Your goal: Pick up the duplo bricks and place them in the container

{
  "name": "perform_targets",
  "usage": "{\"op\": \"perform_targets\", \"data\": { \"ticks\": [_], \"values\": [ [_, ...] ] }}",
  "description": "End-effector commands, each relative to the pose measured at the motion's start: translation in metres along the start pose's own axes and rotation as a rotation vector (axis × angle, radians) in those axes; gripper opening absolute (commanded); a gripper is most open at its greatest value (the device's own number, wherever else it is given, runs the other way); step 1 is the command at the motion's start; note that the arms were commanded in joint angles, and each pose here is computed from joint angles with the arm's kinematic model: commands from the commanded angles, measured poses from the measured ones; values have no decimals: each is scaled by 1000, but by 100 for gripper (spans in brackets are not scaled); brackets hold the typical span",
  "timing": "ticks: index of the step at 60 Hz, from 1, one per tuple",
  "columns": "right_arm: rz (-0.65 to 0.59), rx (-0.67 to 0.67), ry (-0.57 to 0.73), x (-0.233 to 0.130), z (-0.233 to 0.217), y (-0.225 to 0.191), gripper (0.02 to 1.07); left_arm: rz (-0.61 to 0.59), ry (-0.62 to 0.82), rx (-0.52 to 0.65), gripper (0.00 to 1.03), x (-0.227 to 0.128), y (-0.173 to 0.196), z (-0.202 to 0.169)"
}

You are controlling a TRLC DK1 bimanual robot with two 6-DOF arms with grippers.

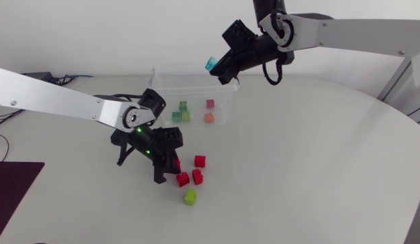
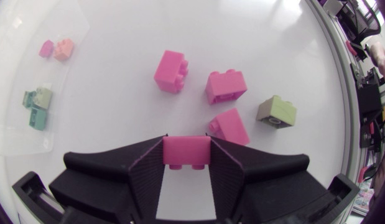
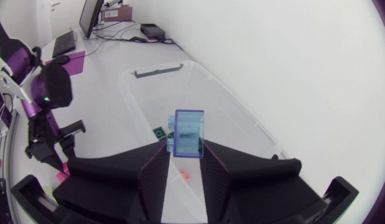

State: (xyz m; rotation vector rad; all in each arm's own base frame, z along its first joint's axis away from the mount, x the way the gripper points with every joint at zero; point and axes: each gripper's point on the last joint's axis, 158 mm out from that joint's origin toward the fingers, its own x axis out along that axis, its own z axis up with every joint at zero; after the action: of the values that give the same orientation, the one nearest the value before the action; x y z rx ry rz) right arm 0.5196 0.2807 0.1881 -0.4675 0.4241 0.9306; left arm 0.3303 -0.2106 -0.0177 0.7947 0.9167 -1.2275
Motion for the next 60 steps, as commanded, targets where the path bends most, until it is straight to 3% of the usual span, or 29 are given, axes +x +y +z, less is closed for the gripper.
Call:
{"op": "perform_targets", "data": {
  "ticks": [1,17,18,20,21,22,24,30,41,60],
  "values": [
    [-23,60,-2,17,-4,-16,26,30,-45,-14,20,-25,-4,9],
    [-120,122,-6,53,-14,-60,30,143,-140,-37,20,-78,6,30],
    [-126,122,-7,54,-13,-62,34,150,-144,-38,20,-80,7,31],
    [-141,128,1,58,-15,-67,60,172,-157,-43,20,-88,13,34],
    [-153,132,12,60,-18,-70,83,183,-166,-46,20,-92,17,36],
    [-153,134,17,61,-19,-70,95,192,-171,-50,20,-95,21,37],
    [-150,137,23,62,-20,-70,103,217,-191,-66,20,-105,31,42],
    [-149,141,27,51,-19,-66,103,297,-268,-111,20,-133,62,58],
    [-128,82,8,-1,-17,-29,103,468,-461,-230,21,-171,134,92],
    [49,-29,113,-44,-79,88,103,681,-557,-411,23,-167,241,96]
  ]
}}
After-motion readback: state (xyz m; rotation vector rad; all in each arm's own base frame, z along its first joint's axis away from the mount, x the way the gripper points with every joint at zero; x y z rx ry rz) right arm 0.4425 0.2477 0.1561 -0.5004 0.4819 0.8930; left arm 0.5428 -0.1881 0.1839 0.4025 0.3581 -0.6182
